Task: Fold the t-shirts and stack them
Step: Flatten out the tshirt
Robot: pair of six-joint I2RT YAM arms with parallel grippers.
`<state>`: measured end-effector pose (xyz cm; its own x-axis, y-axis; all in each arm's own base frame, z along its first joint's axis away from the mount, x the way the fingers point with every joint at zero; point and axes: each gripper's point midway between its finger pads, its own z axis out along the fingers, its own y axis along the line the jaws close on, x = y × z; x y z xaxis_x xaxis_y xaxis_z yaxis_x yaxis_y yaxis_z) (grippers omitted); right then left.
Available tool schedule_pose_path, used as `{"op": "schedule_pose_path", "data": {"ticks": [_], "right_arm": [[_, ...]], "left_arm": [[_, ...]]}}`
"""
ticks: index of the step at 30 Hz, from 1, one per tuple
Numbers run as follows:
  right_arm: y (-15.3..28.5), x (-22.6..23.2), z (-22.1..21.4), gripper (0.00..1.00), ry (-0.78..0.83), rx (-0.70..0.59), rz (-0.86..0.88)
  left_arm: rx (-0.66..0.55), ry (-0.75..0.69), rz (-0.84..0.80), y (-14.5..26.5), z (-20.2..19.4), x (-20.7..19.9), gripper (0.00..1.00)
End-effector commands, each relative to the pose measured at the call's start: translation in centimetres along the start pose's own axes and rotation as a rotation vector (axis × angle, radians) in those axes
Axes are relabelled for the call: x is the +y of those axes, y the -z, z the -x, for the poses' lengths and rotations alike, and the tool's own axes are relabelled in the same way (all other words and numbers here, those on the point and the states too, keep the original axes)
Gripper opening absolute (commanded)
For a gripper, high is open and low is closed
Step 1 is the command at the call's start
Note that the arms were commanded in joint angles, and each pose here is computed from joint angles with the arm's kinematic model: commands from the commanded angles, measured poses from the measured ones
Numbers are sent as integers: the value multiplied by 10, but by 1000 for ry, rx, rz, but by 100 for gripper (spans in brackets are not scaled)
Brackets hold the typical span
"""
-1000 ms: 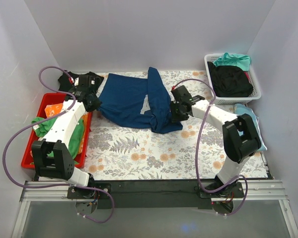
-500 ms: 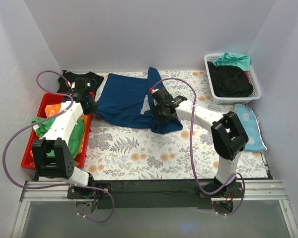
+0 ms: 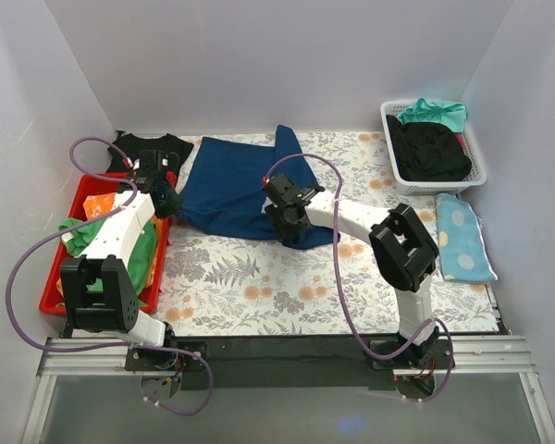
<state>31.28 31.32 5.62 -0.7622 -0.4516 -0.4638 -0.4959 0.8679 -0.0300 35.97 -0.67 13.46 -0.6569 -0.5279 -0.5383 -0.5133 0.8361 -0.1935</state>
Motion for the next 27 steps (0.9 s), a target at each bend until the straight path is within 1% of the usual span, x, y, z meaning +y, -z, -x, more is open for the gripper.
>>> {"op": "schedule_pose_path", "data": {"ticks": [1, 2, 3, 5, 6, 7, 10, 11, 13, 14, 15, 16, 17, 19, 20, 23, 24, 26, 27], "right_arm": [[-3, -15, 3, 57, -8, 7, -81], [-4, -18, 2, 56, -13, 16, -87], [-5, -18, 0, 45, -20, 21, -89], [-4, -25, -2, 28, -26, 30, -112], [-2, -28, -2, 8, -32, 28, -125], [1, -33, -5, 1, -44, 38, -148], [18, -55, -3, 1, -82, 18, -218], [32, -70, 4, 1, -111, -18, -257], [45, -87, 4, 1, -147, -32, -292], [60, -105, 10, 1, -185, -67, -326], [67, -114, 12, 1, -202, -80, -335], [75, -128, 15, 1, -224, -92, -357], [91, -139, 23, 1, -237, -134, -385], [105, -157, 30, 1, -258, -162, -415], [119, -167, 40, 1, -261, -198, -446], [135, -191, 53, 1, -282, -229, -509], [145, -198, 66, 1, -284, -264, -516], [148, -217, 76, 1, -306, -272, -553], [158, -225, 92, 1, -316, -312, -561]], "left_arm": [[2, 4, -9, 1, -1, 3, 0], [5, 4, -10, 1, -1, 4, 0], [2, 6, -10, 1, 0, 4, 0], [0, 9, -4, 1, 0, 6, 0], [-4, 13, 0, 2, 2, 7, 0], [-8, 16, 5, 2, 4, 8, 0], [-33, 35, 22, 7, 12, 13, 0], [-44, 37, 33, 9, 14, 15, 0], [-68, 42, 34, 15, 20, 15, 0], [-76, 44, 33, 18, 22, 15, 0], [-87, 70, 53, 19, 29, 25, 0], [-97, 74, 51, 22, 32, 24, 0], [-102, 76, 48, 24, 34, 24, 0], [-116, 87, 43, 29, 39, 23, 0], [-120, 88, 34, 31, 41, 21, 0], [-145, 96, 18, 40, 51, 17, 0], [-148, 99, 16, 43, 53, 17, 0], [-168, 100, 9, 49, 60, 14, 0], [-167, 101, 11, 49, 60, 15, 0]]}}
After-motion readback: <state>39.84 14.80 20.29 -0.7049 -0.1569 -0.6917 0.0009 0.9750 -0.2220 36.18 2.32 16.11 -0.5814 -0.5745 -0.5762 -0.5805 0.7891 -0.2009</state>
